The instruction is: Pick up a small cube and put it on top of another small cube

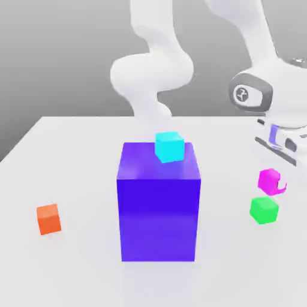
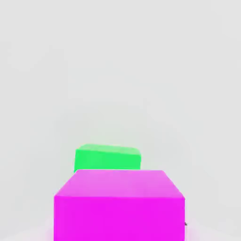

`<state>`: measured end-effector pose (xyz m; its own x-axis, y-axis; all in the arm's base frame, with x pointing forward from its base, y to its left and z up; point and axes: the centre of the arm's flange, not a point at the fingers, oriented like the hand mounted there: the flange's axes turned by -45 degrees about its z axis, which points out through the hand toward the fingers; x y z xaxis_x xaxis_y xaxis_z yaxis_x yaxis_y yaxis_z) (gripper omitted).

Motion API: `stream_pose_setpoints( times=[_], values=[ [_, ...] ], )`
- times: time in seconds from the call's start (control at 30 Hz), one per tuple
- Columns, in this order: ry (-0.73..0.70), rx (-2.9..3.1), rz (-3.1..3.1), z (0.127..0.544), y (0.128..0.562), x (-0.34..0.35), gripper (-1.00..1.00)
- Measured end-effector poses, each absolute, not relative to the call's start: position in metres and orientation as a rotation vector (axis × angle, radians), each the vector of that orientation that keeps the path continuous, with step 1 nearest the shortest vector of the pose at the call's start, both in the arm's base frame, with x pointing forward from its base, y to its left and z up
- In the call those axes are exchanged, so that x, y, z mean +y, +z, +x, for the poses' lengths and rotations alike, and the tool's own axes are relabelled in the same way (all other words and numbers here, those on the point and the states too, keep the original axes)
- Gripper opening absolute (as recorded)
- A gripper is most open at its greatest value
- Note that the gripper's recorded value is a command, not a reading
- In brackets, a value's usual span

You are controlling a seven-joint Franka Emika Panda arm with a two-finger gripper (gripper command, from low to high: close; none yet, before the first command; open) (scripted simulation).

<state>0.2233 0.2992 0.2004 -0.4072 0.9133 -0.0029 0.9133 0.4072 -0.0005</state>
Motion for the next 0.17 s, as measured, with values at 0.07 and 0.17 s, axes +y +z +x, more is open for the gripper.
stream_pose_setpoints(
  times=[0.07, 0.17],
  values=[
    [-0.003, 2.629, 1.716, 0.2243, 0.1826, 0.2959, 1.0],
    [-0.003, 2.629, 1.716, 0.2243, 0.1826, 0.2959, 1.0]
  ],
)
